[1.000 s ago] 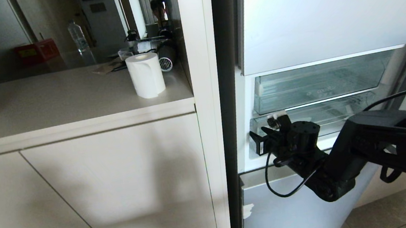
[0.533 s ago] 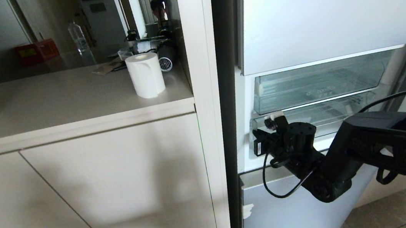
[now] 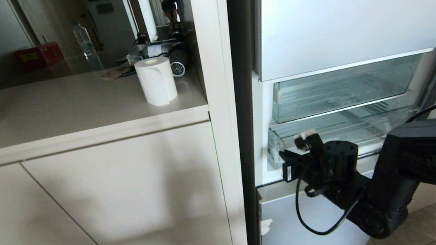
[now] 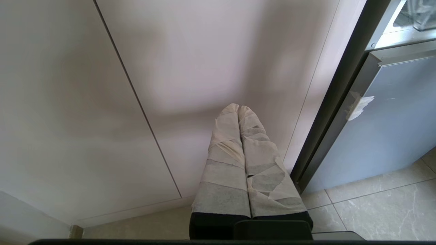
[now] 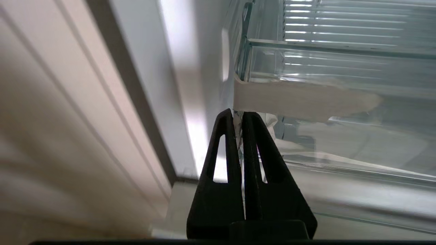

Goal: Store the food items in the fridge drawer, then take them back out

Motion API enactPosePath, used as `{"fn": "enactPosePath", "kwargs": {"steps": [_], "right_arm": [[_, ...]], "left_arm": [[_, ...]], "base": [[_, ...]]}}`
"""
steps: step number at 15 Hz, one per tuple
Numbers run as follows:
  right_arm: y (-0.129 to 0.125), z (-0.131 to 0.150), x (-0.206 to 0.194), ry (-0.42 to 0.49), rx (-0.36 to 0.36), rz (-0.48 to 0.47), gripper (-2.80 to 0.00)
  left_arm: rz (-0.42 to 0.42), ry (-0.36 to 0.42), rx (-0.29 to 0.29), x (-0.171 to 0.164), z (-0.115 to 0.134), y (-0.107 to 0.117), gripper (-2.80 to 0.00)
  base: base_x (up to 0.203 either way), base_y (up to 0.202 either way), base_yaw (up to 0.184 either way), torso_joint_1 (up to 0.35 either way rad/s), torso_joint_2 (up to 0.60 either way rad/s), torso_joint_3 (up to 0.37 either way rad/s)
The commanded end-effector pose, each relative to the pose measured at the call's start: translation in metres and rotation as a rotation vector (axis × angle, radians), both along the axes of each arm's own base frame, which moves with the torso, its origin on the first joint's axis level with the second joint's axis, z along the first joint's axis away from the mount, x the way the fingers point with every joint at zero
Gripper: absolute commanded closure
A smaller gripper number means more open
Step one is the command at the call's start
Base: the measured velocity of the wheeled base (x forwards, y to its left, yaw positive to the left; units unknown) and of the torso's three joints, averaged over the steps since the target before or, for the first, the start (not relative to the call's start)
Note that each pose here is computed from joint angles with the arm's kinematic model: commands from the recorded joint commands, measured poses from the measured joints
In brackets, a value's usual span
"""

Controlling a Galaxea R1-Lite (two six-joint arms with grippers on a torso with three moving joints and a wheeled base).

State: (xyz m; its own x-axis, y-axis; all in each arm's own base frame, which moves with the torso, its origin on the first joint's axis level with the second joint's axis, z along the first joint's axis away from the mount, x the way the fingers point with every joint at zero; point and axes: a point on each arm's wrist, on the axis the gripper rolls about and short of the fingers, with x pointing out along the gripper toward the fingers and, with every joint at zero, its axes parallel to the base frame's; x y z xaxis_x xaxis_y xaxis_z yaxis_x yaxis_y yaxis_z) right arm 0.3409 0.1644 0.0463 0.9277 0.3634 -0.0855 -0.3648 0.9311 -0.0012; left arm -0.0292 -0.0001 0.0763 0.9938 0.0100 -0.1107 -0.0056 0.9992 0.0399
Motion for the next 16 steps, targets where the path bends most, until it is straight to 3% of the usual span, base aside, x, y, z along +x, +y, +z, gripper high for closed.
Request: {"fn": "enactPosePath", "kwargs": {"steps": [1,6,12,13,16], "right_arm": [[0.0,0.015,-0.029,-0.007,0.003,0.028,0.0],[-0.002,0.001,-0.063,0.076,-0.041,0.036,0.0],[-0.005,-0.001,-0.076,0.105,-0.064,0.012,0.0],[-0.006,-0.001,-0.079,0.108,-0.072,-0.011,-2.8],[-0.007,0.006,-0.089,0.103,-0.066,-0.017,-2.8]], "left_arm": [[0.001,0.003,0.0,0.0,0.0,0.0,0.0],[0.001,0.003,0.0,0.0,0.0,0.0,0.0],[0.001,0.003,0.0,0.0,0.0,0.0,0.0],[0.001,0.003,0.0,0.0,0.0,0.0,0.0],[0.001,0.003,0.0,0.0,0.0,0.0,0.0]], "base": [[0.0,0.0,0.0,0.0,0.0,0.0],[0.0,0.0,0.0,0.0,0.0,0.0],[0.0,0.0,0.0,0.0,0.0,0.0],[0.0,0.0,0.0,0.0,0.0,0.0],[0.0,0.0,0.0,0.0,0.0,0.0]]}}
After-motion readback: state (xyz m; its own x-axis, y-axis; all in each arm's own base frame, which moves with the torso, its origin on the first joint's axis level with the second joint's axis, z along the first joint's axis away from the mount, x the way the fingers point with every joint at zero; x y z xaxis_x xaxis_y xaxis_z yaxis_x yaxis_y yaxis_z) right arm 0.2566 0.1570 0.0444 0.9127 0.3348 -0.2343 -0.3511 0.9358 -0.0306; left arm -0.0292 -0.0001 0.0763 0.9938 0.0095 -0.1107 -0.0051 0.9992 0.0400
